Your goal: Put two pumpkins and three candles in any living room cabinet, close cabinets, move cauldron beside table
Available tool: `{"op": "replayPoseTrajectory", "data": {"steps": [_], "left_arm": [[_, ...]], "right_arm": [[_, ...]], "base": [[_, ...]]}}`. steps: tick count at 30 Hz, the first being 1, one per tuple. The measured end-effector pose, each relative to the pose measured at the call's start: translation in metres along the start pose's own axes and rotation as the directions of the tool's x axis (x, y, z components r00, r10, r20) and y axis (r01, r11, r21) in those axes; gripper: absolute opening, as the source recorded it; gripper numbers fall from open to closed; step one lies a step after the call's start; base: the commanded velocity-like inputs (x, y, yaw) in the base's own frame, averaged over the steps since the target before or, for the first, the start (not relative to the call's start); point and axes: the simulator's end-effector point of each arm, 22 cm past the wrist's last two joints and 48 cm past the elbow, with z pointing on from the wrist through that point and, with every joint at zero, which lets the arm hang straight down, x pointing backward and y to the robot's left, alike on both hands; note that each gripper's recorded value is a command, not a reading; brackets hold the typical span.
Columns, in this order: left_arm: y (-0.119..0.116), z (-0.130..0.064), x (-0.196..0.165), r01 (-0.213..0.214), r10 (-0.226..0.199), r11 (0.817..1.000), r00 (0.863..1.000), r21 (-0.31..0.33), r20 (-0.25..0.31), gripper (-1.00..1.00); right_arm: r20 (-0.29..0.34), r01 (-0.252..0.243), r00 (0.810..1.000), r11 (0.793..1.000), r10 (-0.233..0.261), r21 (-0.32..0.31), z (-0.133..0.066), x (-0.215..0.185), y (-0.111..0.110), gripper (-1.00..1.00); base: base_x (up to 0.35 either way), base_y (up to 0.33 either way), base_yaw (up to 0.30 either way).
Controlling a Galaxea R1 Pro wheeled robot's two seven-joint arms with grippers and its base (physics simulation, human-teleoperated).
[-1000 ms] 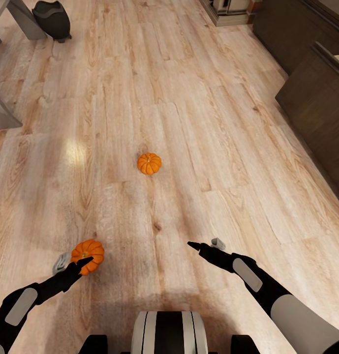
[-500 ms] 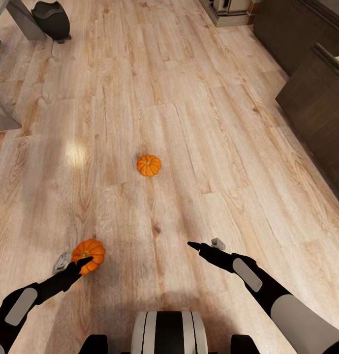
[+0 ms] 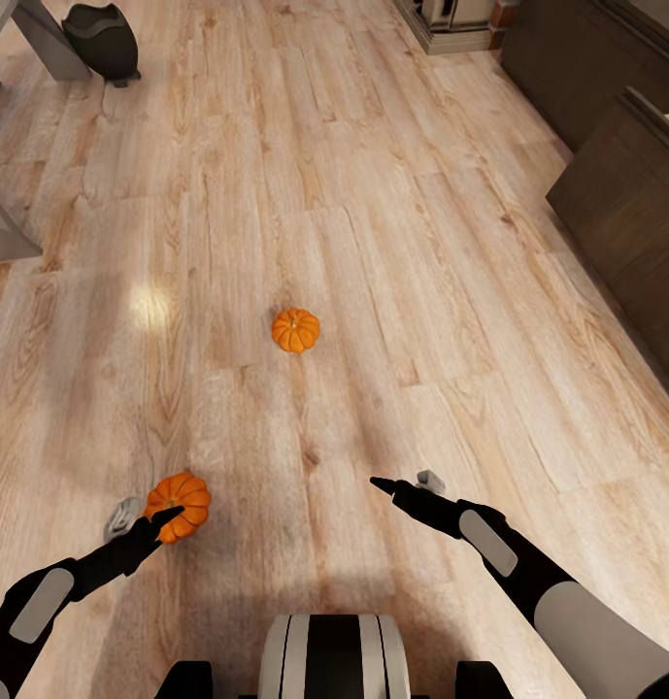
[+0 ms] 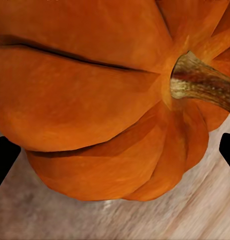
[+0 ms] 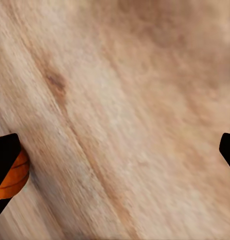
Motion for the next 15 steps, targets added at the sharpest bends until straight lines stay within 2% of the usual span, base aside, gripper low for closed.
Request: {"op": "replayPoseTrajectory", "data": {"steps": [15], "left_arm": [[-0.0008,0.0,-0.0006,0.001,-0.001,1.0,1.0,0.002,0.002,1.0]], "right_arm": [[0.0,0.0,1.0,1.0,0.0,0.0,0.0,0.0,0.0,1.0]], "base": [[0.03,0.033,0.0]]}}
